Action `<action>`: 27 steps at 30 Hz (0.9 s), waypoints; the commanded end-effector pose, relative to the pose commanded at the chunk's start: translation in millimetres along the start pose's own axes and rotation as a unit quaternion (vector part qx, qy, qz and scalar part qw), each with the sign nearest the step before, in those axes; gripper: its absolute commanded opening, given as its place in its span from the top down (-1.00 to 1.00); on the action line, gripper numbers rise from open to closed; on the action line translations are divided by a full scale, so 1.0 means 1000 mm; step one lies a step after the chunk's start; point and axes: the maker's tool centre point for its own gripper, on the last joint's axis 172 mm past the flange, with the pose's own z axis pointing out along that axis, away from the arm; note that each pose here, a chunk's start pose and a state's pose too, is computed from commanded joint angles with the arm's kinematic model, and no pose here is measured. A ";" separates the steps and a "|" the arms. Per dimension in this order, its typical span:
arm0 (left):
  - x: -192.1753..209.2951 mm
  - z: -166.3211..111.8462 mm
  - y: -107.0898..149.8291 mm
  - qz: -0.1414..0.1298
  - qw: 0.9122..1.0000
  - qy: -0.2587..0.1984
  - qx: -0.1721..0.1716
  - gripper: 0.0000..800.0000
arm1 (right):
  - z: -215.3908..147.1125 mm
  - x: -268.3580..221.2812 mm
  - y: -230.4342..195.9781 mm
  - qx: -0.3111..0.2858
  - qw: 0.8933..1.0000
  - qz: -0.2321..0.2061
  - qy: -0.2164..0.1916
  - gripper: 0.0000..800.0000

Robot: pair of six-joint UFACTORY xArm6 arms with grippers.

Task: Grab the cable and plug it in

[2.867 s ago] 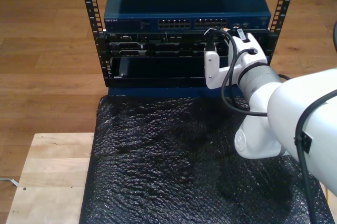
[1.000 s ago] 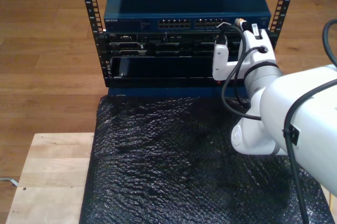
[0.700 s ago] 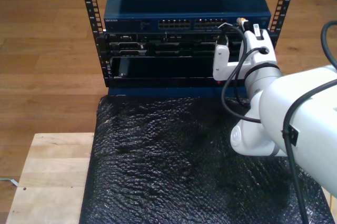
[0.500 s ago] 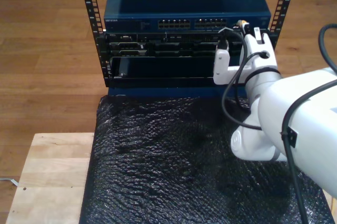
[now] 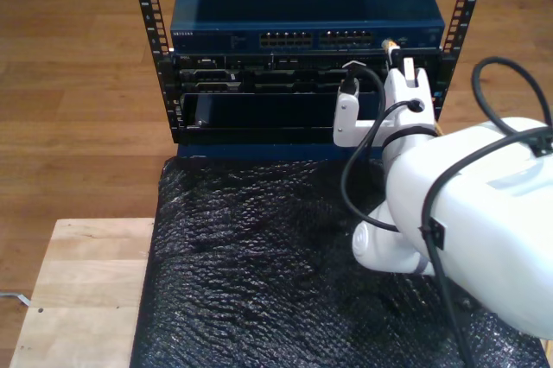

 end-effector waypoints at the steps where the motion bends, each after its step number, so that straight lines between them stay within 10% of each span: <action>1: 0.000 0.000 0.000 0.000 1.000 0.000 0.000 -1.00 | 0.002 -0.003 -0.004 0.002 1.000 0.001 -0.007 1.00; 27: 0.000 0.000 0.000 0.001 1.000 0.000 0.000 -1.00 | 0.026 0.021 -0.008 -0.019 0.999 0.032 -0.032 1.00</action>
